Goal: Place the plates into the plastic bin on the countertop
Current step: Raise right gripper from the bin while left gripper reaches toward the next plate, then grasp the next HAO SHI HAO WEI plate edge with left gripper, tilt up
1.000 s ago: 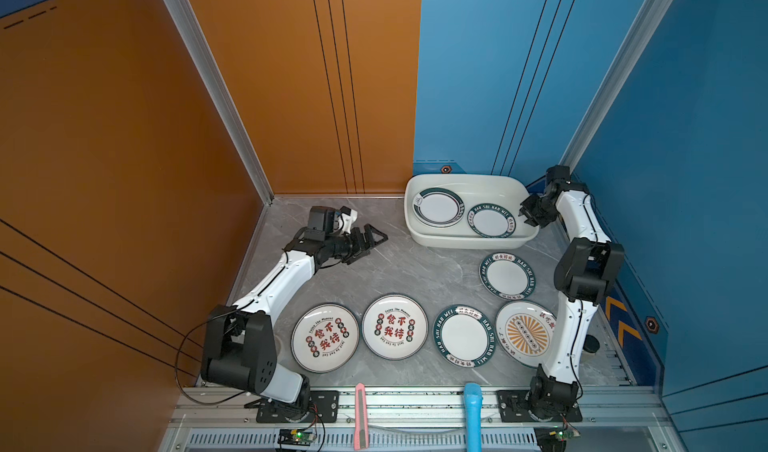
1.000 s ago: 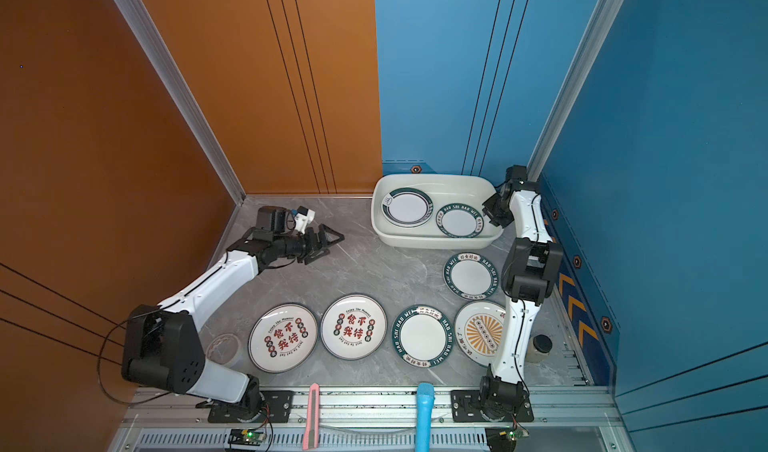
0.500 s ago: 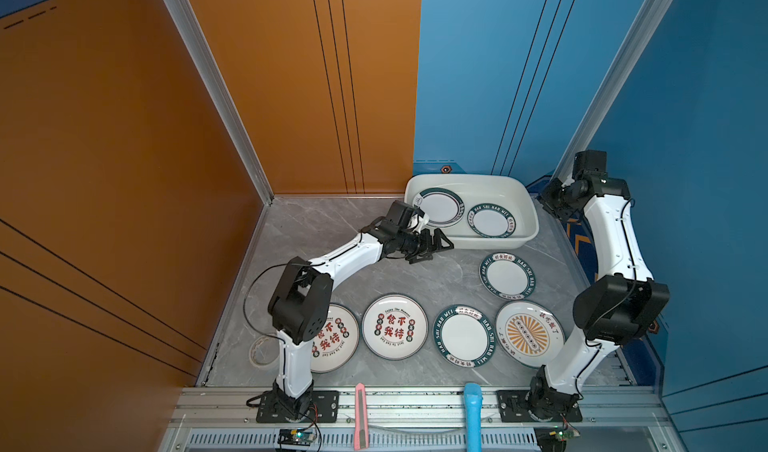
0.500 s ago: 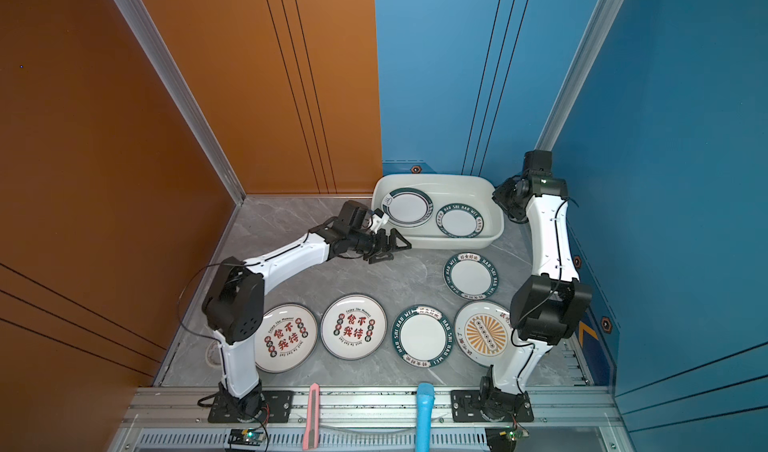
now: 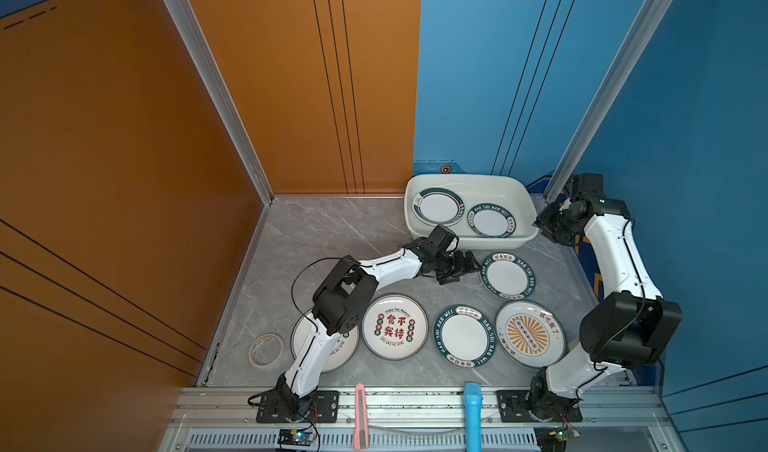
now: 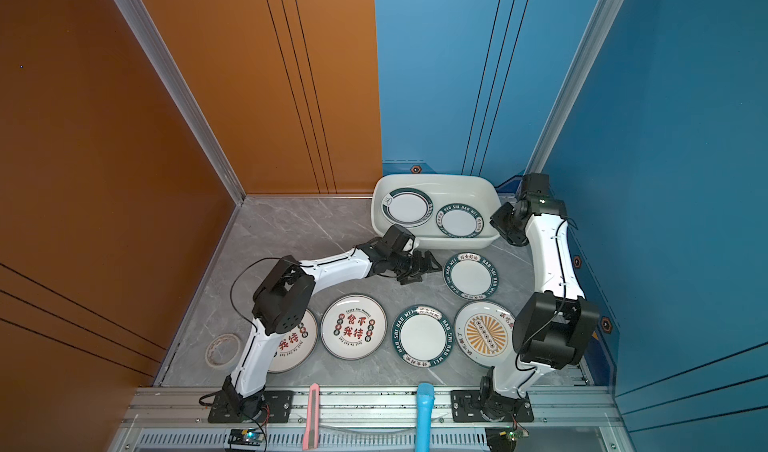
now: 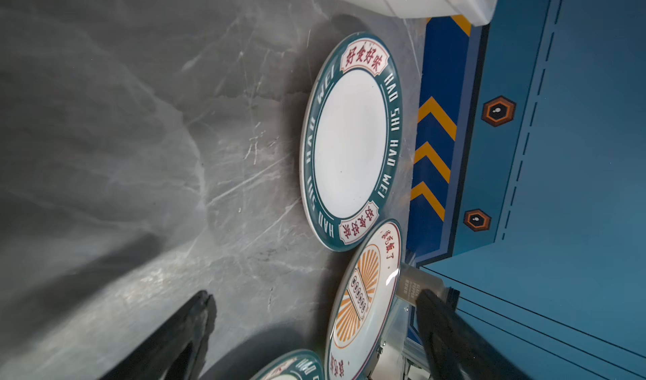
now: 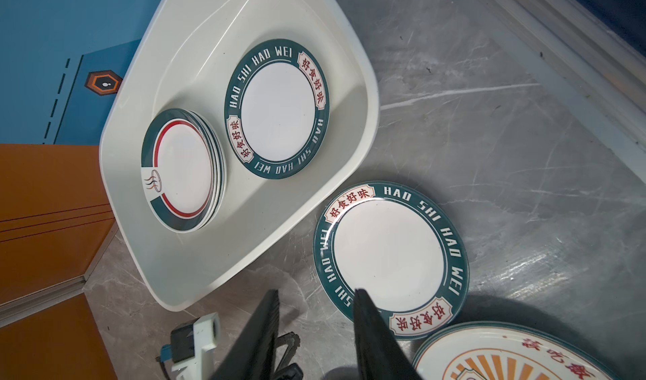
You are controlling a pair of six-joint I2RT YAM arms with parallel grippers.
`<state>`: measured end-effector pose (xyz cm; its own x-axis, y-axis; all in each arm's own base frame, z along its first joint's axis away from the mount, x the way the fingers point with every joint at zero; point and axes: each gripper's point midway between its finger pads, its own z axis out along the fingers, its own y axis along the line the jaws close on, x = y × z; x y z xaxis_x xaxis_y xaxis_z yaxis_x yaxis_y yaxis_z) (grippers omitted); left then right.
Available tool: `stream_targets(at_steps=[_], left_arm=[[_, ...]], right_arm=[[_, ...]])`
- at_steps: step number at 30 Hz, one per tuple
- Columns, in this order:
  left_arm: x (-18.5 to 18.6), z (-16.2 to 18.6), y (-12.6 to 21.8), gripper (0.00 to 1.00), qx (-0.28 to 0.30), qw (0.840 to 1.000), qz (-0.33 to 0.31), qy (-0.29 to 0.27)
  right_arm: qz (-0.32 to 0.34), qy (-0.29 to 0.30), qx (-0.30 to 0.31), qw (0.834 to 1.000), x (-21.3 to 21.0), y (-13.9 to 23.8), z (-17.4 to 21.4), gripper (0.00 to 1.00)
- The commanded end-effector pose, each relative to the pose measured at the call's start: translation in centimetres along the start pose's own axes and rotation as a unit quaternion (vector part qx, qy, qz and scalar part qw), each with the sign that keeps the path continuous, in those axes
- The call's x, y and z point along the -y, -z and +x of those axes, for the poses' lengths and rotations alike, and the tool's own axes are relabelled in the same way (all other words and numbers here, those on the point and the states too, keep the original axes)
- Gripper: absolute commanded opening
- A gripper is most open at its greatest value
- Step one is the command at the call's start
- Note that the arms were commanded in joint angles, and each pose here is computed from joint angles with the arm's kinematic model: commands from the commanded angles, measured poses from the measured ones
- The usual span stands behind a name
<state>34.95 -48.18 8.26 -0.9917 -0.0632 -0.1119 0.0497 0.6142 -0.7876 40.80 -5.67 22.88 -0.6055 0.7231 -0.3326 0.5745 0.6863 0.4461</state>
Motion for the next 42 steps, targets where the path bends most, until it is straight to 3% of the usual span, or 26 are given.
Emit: stream_targets(at_steps=[1, 10, 25, 42], left_arm=[[-0.4, -0.5, -2.2, 0.91, 0.03, 0.999, -0.001, 0.024], [-1.9, 0.3, -6.0, 0.87, 0.049, 0.997, -0.017, 0.057], [-3.5, 1.5, -9.0, 0.43, 0.018, 0.998, -0.017, 0.059], [-4.2, 1.1, -8.7, 0.12, 0.029, 0.997, -0.004, 0.071]], right_arm=[[-0.009, 0.007, 0.004, 1.0, 0.3, 0.7, 0.5, 0.38], [-0.01, 0.007, 0.001, 1.0, 1.7, 1.7, 2.4, 0.38], [-0.015, -0.01, -0.003, 1.0, 3.4, 2.7, 4.0, 0.38], [-0.016, -0.007, -0.012, 1.0, 3.3, 2.2, 4.3, 0.38]])
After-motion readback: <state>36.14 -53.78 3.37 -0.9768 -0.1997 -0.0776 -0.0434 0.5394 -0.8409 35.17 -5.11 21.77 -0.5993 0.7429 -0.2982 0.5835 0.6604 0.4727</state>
